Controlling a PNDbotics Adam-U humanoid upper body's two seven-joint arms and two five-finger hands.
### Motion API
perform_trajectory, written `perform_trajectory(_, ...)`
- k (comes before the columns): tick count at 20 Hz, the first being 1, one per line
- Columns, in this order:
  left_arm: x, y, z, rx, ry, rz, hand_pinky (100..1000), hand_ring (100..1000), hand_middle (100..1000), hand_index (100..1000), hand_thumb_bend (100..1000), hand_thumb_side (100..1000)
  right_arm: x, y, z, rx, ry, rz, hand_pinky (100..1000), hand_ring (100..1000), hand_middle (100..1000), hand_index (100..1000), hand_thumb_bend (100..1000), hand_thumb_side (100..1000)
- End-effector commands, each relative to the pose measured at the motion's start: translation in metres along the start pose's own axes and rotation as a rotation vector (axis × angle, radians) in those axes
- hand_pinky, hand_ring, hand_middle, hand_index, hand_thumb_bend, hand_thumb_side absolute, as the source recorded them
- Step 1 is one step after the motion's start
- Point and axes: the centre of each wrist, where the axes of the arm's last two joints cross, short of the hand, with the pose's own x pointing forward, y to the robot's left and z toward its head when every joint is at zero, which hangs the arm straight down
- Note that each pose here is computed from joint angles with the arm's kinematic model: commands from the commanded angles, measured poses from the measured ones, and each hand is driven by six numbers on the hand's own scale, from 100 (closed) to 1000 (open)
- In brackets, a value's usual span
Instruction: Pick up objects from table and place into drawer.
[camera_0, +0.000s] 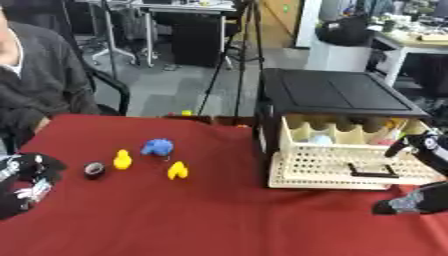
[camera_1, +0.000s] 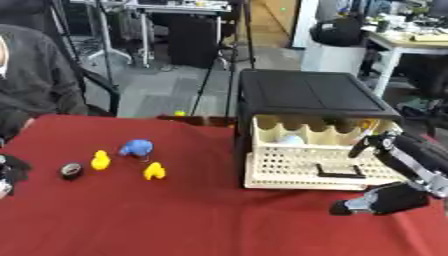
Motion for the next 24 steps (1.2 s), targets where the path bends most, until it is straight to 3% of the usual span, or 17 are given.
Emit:
perform_trajectory(1,0.001,0.028,-0.008,-0.029,-0.003,-0.121,278,411,521,712,100,607,0.003,-0.012,0.004,-0.032,-0.019,0.005,117,100,100,684,1000,567)
perform_trajectory(8,-0.002,0.055,-0.045,-0.062,0.022,-0.300,366,502,579,770,100,547,0.009,-0.011,0.001,-0.018,-0.056,-0.010,120,100,100,686,1000,558)
perform_trajectory(11,-0.001,0.060,-0.064,-0.031,0.060,-0.371,417,550,618,782,100,476,0.013,-0.011,-0.002,-0.010,-0.078,-0.011,121,100,100,687,1000,554)
perform_trajectory(16,-0.004,0.054,-0.093,0.015,0.114,-0.447,455,590,653,784,100,453,0.022,-0.014,-0.008,0.003,-0.126,-0.006,123,100,100,687,1000,548)
perform_trajectory(22,0.002,0.038,-0.127,0.035,0.117,-0.509,503,622,680,790,100,524,0.033,-0.020,-0.015,0.008,-0.181,0.006,123,100,100,688,1000,546)
perform_trajectory(24,0.002,0.033,-0.134,0.033,0.125,-0.536,507,622,679,792,140,530,0.036,-0.021,-0.017,0.008,-0.194,0.009,124,100,100,688,1000,546)
